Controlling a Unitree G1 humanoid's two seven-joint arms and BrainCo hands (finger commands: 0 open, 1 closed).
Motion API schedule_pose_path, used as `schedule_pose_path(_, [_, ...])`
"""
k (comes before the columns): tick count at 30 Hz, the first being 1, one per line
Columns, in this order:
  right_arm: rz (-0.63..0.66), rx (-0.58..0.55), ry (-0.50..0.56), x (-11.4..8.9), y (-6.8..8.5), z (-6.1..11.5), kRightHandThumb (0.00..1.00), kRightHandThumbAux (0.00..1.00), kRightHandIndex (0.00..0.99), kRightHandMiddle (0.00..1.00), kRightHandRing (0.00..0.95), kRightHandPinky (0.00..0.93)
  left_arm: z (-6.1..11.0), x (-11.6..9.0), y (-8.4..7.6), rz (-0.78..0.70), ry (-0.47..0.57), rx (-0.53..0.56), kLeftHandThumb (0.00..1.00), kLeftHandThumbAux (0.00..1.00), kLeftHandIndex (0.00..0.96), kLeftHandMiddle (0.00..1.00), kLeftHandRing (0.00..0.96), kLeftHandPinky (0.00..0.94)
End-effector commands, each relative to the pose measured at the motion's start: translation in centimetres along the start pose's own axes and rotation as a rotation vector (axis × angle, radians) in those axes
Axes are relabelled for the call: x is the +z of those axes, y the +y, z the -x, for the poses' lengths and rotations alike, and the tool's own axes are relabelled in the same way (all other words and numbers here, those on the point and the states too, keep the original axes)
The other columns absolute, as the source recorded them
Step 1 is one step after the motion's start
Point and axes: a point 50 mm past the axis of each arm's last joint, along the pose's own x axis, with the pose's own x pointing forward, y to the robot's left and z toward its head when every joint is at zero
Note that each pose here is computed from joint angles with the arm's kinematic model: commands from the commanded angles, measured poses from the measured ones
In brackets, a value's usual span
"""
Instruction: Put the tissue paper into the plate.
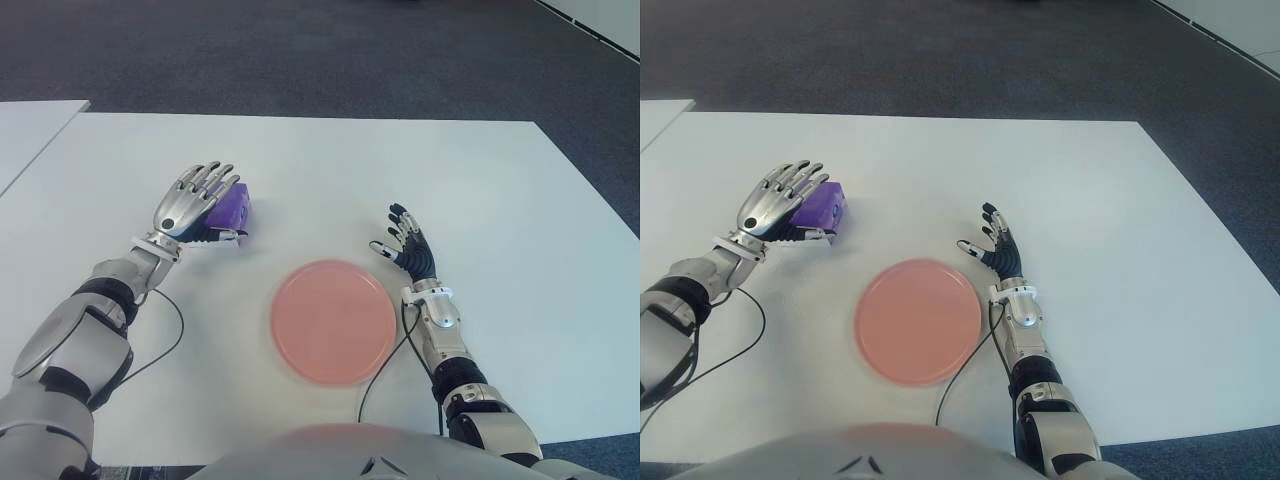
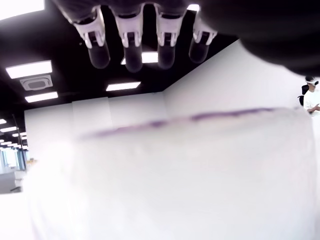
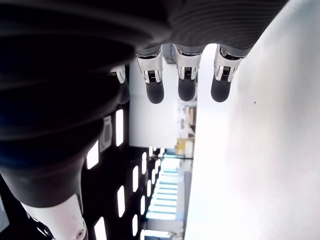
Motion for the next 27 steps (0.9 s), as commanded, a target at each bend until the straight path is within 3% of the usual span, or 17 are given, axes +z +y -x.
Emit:
schedule_pose_path(1, [-0.029, -0.017, 0.288, -5.3, 0.2, 4.9, 0.0, 0.787, 0.009, 0.0, 0.0, 0.0, -0.2, 0.2, 0.3, -0.009, -0.052, 0.019, 0.279, 0.133, 0.0, 0.0, 0.0, 0.0])
schedule_pose_path(27, [-0.037, -0.016, 0.284, -5.2, 0.1, 4.6, 0.0, 0.771, 0.004, 0.0, 0.0, 0.0, -0.1, -1.2, 1.1, 0.035, -0.047, -0.069, 0.279, 0.146, 0.0, 0.0, 0.0, 0.0])
